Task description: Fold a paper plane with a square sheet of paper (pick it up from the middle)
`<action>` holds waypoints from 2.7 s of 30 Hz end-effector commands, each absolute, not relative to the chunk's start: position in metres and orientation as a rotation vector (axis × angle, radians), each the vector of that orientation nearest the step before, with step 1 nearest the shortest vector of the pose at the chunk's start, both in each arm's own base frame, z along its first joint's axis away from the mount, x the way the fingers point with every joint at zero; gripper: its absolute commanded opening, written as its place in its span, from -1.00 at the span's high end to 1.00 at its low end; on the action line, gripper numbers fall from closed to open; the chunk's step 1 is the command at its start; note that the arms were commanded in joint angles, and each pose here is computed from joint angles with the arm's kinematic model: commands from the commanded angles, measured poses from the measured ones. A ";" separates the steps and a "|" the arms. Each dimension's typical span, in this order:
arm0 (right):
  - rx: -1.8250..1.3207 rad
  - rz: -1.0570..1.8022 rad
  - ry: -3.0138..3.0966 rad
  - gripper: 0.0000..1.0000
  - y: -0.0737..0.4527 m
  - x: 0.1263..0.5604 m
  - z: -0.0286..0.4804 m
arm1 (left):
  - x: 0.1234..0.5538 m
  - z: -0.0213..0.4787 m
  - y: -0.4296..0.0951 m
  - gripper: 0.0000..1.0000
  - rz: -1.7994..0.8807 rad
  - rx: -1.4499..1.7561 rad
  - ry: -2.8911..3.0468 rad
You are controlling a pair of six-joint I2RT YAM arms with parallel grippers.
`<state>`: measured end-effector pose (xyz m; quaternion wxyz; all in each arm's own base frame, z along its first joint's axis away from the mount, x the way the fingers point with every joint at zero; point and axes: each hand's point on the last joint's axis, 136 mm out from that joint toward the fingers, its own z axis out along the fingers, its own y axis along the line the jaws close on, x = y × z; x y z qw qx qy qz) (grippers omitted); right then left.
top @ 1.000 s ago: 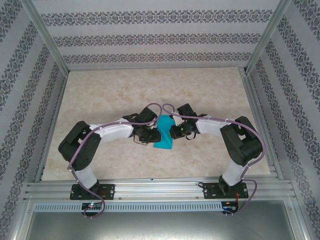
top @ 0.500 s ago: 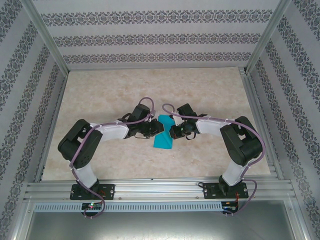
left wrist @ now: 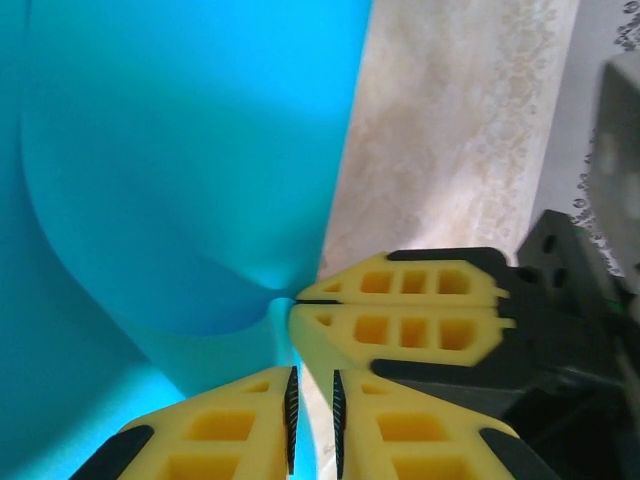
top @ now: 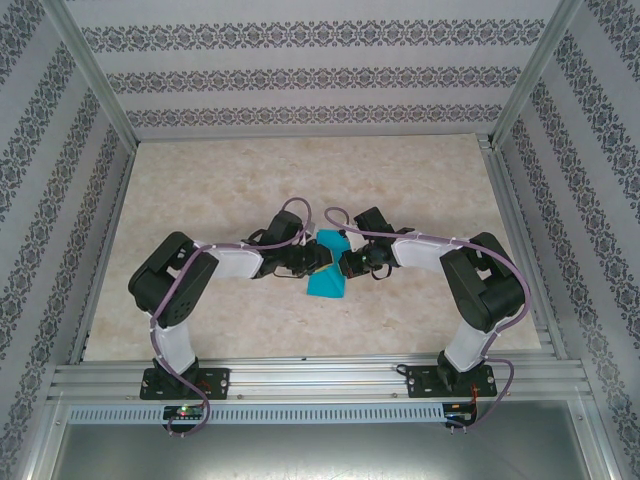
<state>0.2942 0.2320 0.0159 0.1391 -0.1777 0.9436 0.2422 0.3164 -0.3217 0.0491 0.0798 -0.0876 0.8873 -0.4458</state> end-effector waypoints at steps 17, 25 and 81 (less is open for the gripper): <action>-0.501 0.642 2.795 0.86 0.225 0.286 -0.001 | 0.303 -0.005 -0.308 0.60 -1.118 -0.327 2.810; -0.465 0.700 2.727 0.54 0.230 0.297 0.029 | 0.297 -0.011 -0.306 0.61 -1.090 -0.305 2.835; -0.134 0.834 2.950 0.77 0.226 0.224 -0.003 | 0.297 -0.002 -0.307 0.62 -1.063 -0.256 2.839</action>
